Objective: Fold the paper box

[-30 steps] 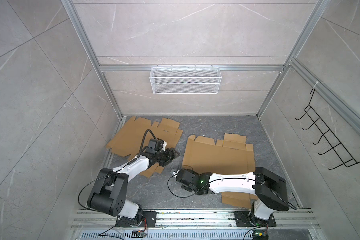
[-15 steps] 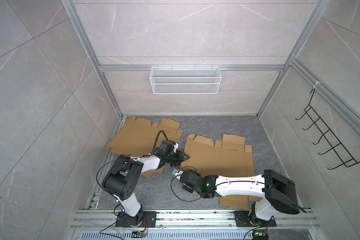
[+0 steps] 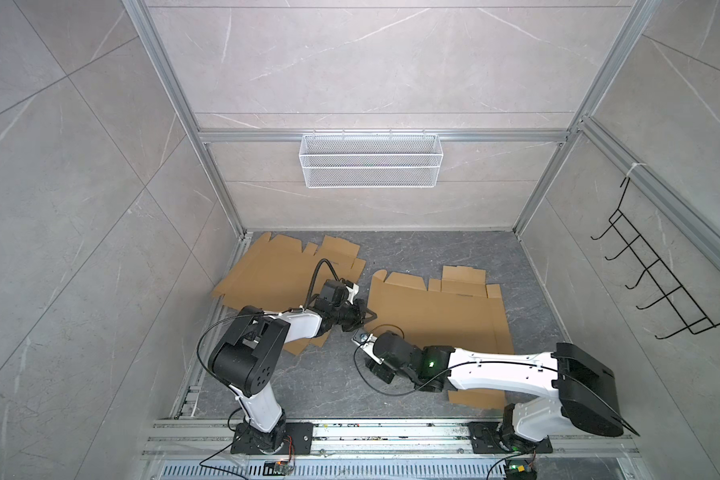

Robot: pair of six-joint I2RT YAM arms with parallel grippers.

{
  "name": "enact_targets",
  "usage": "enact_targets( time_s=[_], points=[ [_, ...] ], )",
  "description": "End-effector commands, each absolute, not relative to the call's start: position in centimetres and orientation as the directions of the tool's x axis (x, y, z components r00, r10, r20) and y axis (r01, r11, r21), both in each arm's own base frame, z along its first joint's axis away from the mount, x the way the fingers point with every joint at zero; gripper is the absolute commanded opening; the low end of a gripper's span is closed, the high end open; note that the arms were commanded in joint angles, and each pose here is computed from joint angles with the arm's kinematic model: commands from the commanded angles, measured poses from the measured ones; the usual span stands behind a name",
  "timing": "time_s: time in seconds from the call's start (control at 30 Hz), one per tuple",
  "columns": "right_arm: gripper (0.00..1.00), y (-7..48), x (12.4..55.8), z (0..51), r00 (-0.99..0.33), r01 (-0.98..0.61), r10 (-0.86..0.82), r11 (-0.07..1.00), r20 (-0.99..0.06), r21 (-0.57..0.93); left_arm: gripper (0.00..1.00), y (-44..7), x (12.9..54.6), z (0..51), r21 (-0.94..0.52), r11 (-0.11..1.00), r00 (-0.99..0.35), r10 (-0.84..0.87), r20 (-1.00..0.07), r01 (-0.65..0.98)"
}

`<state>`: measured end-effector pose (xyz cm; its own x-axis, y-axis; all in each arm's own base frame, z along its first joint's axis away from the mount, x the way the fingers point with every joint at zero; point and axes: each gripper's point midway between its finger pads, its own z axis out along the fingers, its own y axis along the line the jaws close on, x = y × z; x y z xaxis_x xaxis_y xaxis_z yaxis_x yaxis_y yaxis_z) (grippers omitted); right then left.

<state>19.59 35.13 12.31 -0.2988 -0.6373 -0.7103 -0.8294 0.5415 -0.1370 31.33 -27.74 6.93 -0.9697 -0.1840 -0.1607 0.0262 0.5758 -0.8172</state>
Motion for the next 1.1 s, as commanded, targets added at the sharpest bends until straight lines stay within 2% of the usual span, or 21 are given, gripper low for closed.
enact_targets(
  time_s=[0.0, 0.1, 0.2, 0.3, 0.37, 0.47, 0.57, 0.7, 0.93, 1.07],
  points=[
    [0.64, 33.7, 18.7, 14.5, -0.458, -0.83, -0.537, 0.544, -0.708, 0.125, 0.03, -26.7, 32.8, 10.9, -0.824, 0.558, -0.942, -0.214, -0.26, 0.101],
    [0.71, 31.6, 19.9, 16.7, -0.588, -0.756, -0.398, 0.58, -0.705, 0.303, 0.0, -25.1, 33.0, 12.0, -0.819, 0.564, -0.928, -0.241, -0.285, 0.105],
    [0.73, 27.6, 23.1, 17.7, -0.707, -0.606, -0.248, 0.695, -0.662, 0.387, 0.0, -23.6, 32.2, 13.0, -0.803, 0.584, -0.922, -0.235, -0.308, 0.12],
    [0.75, 21.6, 26.7, 16.5, -0.823, -0.356, -0.076, 0.841, -0.563, 0.408, 0.0, -21.6, 31.1, 13.6, -0.794, 0.597, -0.915, -0.25, -0.317, 0.112],
    [0.76, 17.5, 28.2, 15.1, -0.863, -0.199, 0.032, 0.896, -0.505, 0.396, 0.0, -20.1, 30.5, 13.6, -0.783, 0.614, -0.914, -0.259, -0.312, 0.094],
    [0.78, 12.2, 29.8, 12.6, -0.897, 0.007, 0.166, 0.931, -0.409, 0.364, 0.0, -18.0, 29.4, 12.4, -0.743, 0.666, -0.921, -0.248, -0.301, 0.063],
    [0.81, 8.6, 30.6, 9.7, -0.913, 0.13, 0.232, 0.944, -0.334, 0.303, 0.0, -16.6, 28.9, 11.2, -0.725, 0.689, -0.919, -0.279, -0.279, 0.01],
    [0.84, 6.8, 31.7, 6.3, -0.928, 0.182, 0.255, 0.946, -0.27, 0.268, 0.0, -15.9, 28.7, 10.4, -0.699, 0.714, -0.916, -0.297, -0.271, -0.025],
    [0.87, 7.0, 33.5, 3.1, -0.954, 0.13, 0.19, 0.96, -0.232, 0.248, 0.0, -15.4, 28.3, 8.9, -0.678, 0.731, -0.918, -0.316, -0.239, -0.075],
    [0.8, 8.4, 33.5, 2.9, -0.963, 0.089, 0.163, 0.943, -0.213, 0.32, 0.0, -15.1, 28.0, 8.6, -0.672, 0.735, -0.915, -0.327, -0.237, -0.088]
  ],
)
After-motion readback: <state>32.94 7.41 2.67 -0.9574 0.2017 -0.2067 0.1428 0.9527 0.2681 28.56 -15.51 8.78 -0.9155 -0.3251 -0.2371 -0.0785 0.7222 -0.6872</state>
